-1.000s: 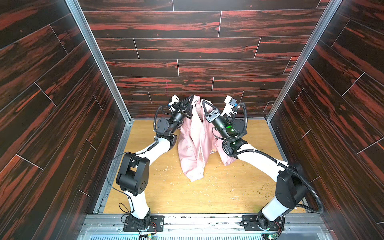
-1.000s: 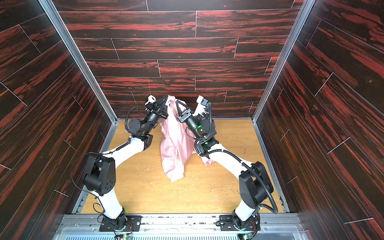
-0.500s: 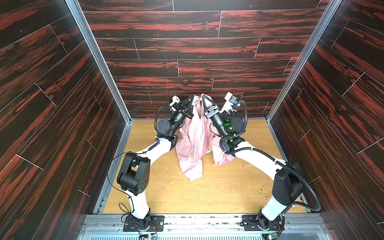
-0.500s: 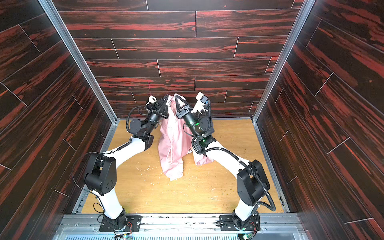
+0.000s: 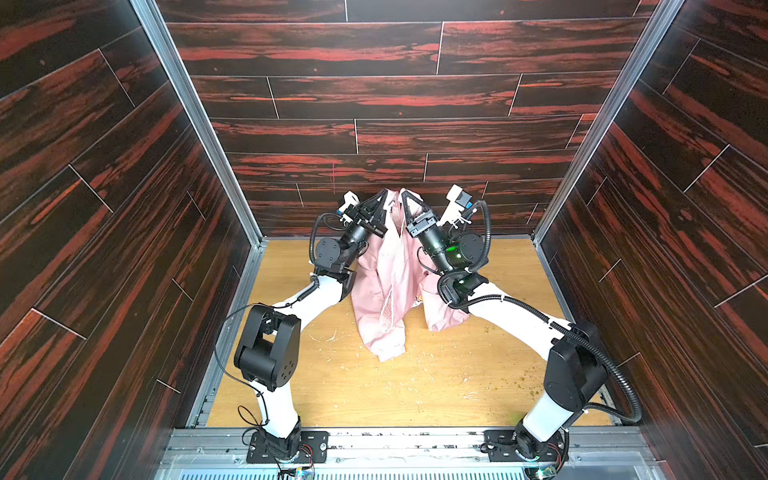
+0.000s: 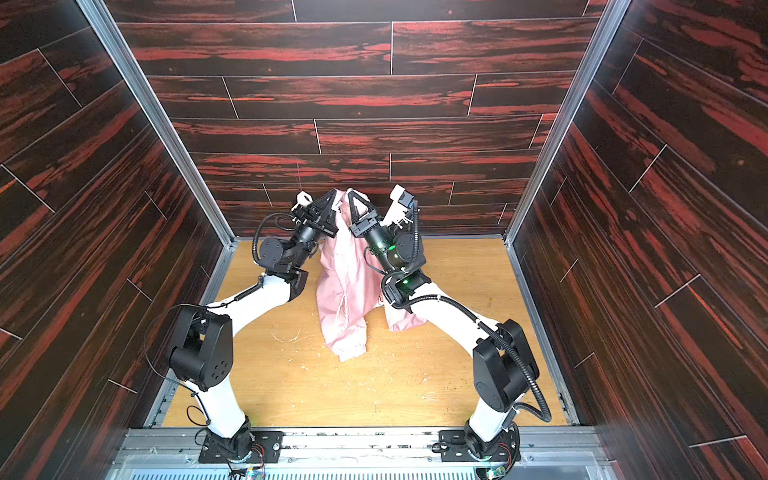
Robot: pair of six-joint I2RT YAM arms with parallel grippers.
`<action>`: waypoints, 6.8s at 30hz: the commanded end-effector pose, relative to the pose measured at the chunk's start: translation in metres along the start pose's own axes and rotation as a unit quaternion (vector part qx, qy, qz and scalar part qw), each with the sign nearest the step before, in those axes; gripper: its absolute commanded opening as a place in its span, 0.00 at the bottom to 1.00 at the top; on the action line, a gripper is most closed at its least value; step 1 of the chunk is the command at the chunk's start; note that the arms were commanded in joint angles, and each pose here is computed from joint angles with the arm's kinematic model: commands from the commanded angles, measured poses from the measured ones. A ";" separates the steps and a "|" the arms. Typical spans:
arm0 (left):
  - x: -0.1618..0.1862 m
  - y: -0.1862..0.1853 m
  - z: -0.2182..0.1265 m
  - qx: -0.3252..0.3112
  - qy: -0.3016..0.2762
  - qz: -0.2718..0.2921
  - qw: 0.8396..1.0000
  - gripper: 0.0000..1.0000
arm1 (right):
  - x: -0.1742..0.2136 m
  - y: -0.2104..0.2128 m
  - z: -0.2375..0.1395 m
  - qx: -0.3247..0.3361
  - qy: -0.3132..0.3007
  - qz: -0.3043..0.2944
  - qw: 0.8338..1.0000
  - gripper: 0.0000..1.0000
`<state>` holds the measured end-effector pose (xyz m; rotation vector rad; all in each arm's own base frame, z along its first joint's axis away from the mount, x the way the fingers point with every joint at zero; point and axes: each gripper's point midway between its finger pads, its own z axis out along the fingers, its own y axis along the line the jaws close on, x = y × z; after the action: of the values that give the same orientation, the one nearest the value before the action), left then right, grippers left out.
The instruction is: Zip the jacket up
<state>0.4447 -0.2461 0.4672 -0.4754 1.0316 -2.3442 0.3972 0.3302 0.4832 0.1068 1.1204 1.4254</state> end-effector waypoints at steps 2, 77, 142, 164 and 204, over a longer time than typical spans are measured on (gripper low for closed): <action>0.015 -0.029 0.007 0.050 0.024 0.013 0.998 0.00 | 0.001 0.004 0.007 -0.011 -0.011 0.016 1.000 0.00; 0.013 -0.032 0.008 0.059 0.008 0.008 0.998 0.00 | -0.016 0.025 0.003 -0.030 -0.061 0.029 0.997 0.00; 0.015 -0.042 0.017 0.080 0.008 0.007 0.997 0.00 | -0.008 0.007 0.005 0.010 -0.059 0.036 0.998 0.00; 0.013 -0.040 0.016 0.077 0.005 0.006 0.997 0.00 | -0.016 0.015 0.004 -0.001 -0.073 0.031 0.997 0.00; 0.014 -0.037 0.017 0.075 0.006 0.001 0.997 0.00 | -0.014 0.020 0.012 -0.014 -0.068 0.036 0.997 0.00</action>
<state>0.4497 -0.2494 0.4807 -0.5005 0.9478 -2.3617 0.4022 0.3311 0.4868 0.2321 1.0844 1.4375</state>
